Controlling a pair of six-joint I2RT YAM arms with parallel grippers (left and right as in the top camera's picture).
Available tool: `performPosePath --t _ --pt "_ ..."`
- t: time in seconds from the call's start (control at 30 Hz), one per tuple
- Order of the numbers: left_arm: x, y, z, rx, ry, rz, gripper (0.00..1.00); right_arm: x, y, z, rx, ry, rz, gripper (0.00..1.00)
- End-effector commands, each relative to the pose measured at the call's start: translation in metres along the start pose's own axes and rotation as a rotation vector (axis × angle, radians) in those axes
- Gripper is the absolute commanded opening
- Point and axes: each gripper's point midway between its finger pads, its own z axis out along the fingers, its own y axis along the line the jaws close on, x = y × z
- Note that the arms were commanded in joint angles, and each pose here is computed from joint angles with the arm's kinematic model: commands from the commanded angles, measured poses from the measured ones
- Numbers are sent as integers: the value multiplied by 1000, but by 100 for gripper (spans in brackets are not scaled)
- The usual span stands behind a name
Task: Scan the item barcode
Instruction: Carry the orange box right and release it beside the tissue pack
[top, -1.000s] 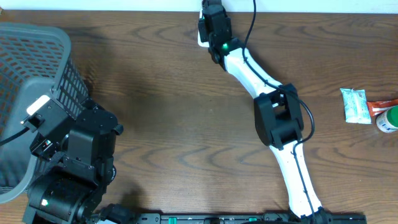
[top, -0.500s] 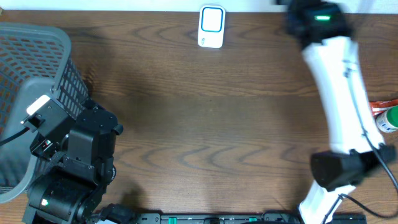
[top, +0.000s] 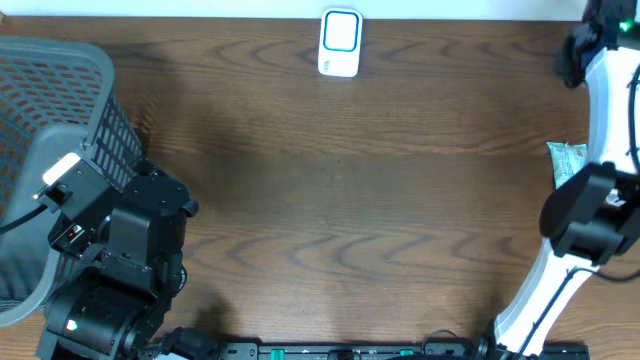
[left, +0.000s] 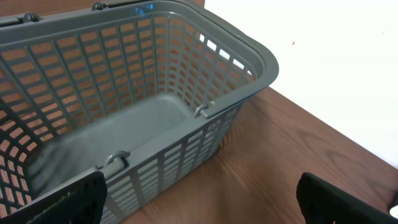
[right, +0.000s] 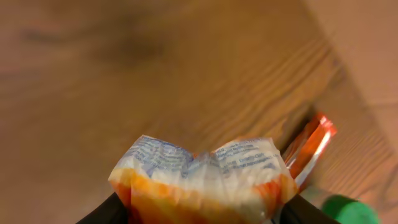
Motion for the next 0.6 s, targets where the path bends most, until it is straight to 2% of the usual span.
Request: performPosePath --t 0.0,0.33,0.57 --pt "-6 2 -2 -5 -13 -17 98 18 -5 35 3 76 38 47" --pt "-6 2 -2 -5 -13 -17 98 70 -31 119 68 251 74 48" --pt "-6 2 -2 -5 -13 -17 98 82 -62 139 98 291 122 49"
